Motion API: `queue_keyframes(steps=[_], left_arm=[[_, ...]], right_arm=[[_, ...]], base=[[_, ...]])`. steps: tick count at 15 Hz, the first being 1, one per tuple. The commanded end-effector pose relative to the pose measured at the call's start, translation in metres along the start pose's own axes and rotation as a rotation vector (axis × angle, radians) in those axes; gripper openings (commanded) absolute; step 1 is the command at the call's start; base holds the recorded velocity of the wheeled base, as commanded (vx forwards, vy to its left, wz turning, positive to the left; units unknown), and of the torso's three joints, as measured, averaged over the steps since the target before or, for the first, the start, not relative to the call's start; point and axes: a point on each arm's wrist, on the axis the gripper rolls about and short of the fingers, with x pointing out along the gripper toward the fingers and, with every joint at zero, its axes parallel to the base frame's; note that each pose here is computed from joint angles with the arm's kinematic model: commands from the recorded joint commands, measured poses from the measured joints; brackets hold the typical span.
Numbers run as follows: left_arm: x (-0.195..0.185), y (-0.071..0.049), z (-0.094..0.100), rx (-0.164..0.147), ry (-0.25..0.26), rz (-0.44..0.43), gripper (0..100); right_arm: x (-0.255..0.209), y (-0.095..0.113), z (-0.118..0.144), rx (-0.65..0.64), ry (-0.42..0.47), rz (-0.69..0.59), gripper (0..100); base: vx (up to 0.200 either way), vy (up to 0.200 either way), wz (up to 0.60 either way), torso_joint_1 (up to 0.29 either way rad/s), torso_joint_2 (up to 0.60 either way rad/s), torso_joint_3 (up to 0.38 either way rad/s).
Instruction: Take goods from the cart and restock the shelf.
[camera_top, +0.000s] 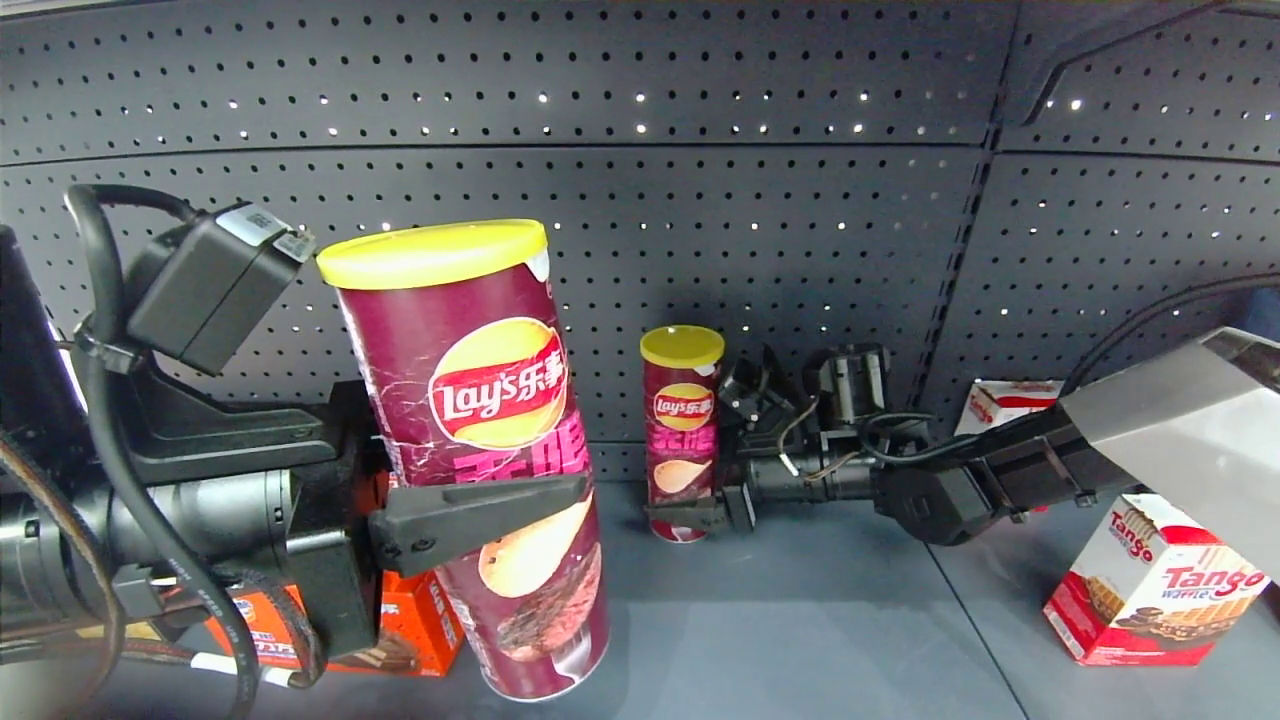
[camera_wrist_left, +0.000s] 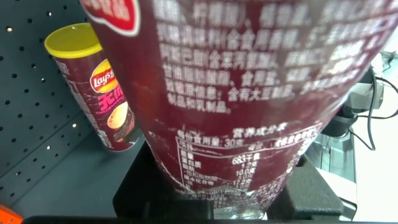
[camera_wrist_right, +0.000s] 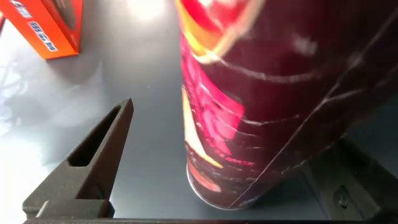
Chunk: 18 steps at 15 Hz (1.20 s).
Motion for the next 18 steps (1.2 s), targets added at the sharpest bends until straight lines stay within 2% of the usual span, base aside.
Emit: queue_keyframes(steps=[1,2,3,10,12,14,18], left_arm=[[0.0,0.0,0.0,-0.001,0.002,0.001,0],[0.0,0.0,-0.001,-0.002,0.003,0.001,0],[0.0,0.001,-0.001,-0.002,0.003,0.001,0],[-0.001,0.002,-0.003,-0.009,0.009,0.011,0],[-0.001,0.002,-0.003,-0.008,0.008,0.011,0],[-0.002,0.001,-0.004,-0.009,0.009,0.011,0],[-0.003,0.001,-0.007,-0.014,0.017,0.012,0]], right_arm=[[0.004,-0.002,-0.004,0.002,0.001,0.009,100],[0.005,-0.003,-0.004,-0.004,-0.01,0.026,100],[0.005,-0.003,-0.004,-0.007,-0.015,0.028,0],[-0.006,0.006,0.006,-0.013,-0.021,0.021,0],[-0.013,0.013,0.009,-0.011,-0.019,0.024,0],[-0.025,0.028,0.011,0.0,-0.001,0.027,0],[-0.04,0.041,0.015,-0.001,0.007,-0.007,0]], base=[[0.0,0.0,0.0,0.0,0.0,0.0],[0.0,0.0,0.0,0.0,0.0,0.0],[0.0,0.0,0.0,0.0,0.0,0.0],[0.0,0.0,0.0,0.0,0.0,0.0],[0.0,0.0,0.0,0.0,0.0,0.0],[0.0,0.0,0.0,0.0,0.0,0.0],[0.0,0.0,0.0,0.0,0.0,0.0]])
